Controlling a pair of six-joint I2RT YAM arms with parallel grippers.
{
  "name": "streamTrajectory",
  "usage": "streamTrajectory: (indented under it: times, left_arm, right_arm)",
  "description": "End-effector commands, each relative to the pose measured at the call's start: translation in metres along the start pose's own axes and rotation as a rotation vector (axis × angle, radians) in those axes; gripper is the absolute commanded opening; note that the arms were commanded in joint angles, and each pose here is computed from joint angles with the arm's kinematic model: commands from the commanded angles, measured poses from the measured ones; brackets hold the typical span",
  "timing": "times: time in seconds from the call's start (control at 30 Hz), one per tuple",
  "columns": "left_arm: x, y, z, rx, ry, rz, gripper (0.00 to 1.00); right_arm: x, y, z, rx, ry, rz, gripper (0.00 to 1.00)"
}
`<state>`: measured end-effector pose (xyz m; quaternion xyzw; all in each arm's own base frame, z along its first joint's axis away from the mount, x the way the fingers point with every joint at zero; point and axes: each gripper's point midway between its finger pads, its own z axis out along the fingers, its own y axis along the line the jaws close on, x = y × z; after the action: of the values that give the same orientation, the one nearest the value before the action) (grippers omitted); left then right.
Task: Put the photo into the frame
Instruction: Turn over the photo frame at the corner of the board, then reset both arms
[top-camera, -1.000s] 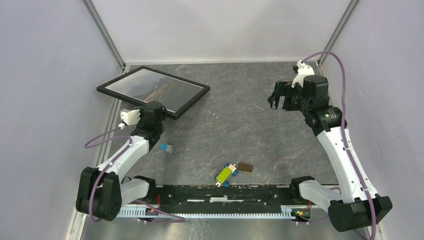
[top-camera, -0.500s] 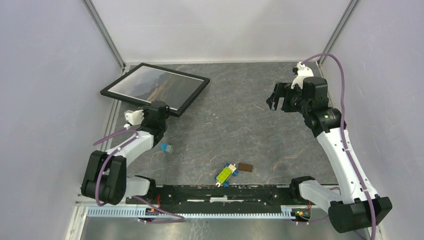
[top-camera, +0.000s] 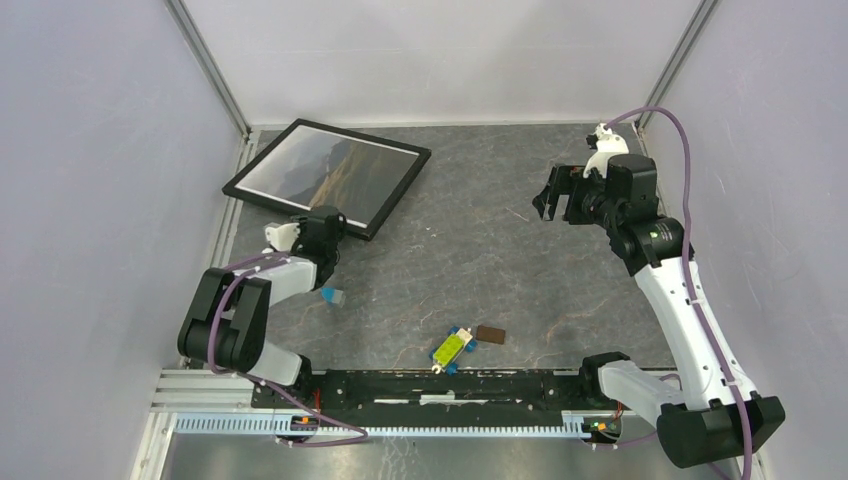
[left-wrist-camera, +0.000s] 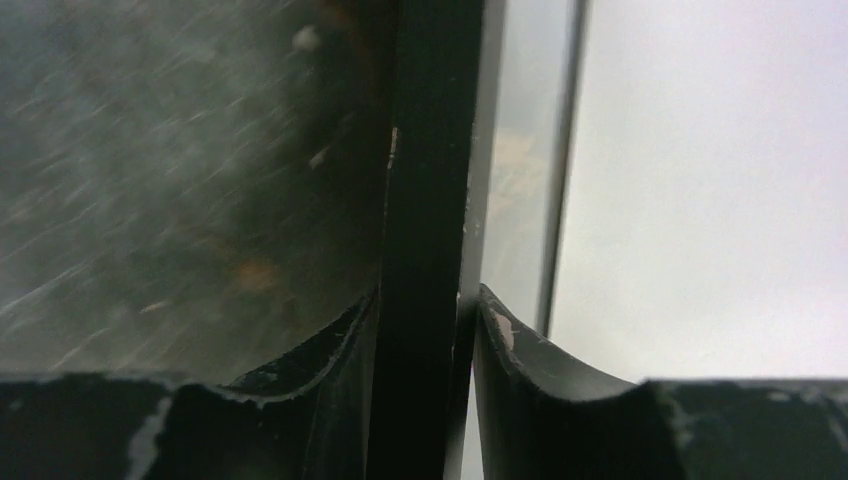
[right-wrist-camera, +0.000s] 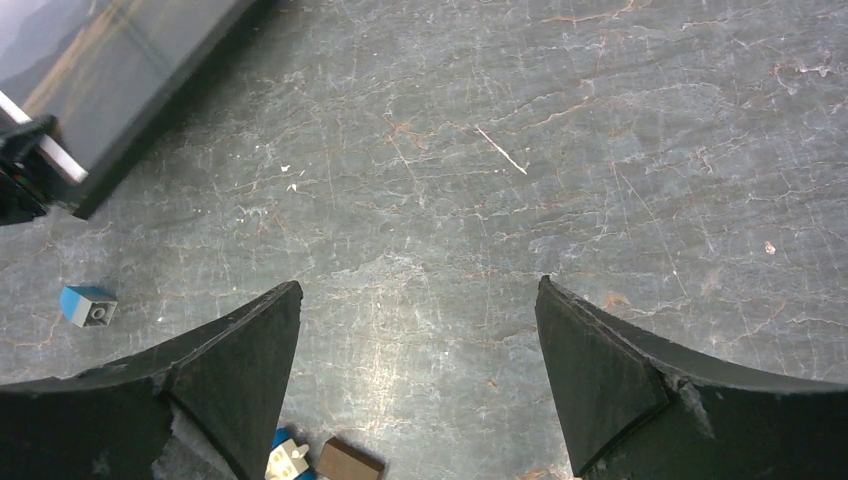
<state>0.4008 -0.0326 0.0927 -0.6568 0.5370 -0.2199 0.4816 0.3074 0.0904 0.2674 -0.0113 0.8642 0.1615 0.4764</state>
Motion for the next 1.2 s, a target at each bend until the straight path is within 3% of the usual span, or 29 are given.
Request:
streamTrajectory:
  times: [0.0,0.27,0.5,0.63,0.8,1.0,1.17]
  left_arm:
    - [0.026,0.08,-0.014,-0.249,0.164,0.077,0.49]
    - [0.023,0.094,-0.025,-0.291,0.186,0.079,0.77]
    - [0.016,0.071,-0.053,-0.307,0.24,0.134,1.0]
    - [-0.002,0.054,-0.079,-0.328,0.244,0.13,1.0]
    - [-0.025,0.003,-0.117,-0.191,0.271,0.14,1.0]
    - [-0.059,-0.085,-0.168,0.066,0.279,0.342,1.0]
    - [-0.058,-0.162,-0.225,0.392,0.383,0.563,1.0]
  right_arm:
    - [-0.007,0.004,-0.004,-0.016,-0.041,-0.002,0.92]
    - [-0.007,0.006,-0.004,-0.028,-0.041,0.008,0.91]
    - [-0.017,0.003,-0.015,-0.002,-0.068,-0.027,0.92]
    - [-0.024,0.005,-0.024,0.0,-0.08,-0.051,0.93]
    - [-0.037,0.016,-0.04,-0.048,-0.101,-0.09,0.96]
    - [-0.06,0.038,-0.075,-0.135,-0.192,-0.142,0.98]
    - [-0.082,0.055,-0.113,-0.196,-0.312,-0.187,0.98]
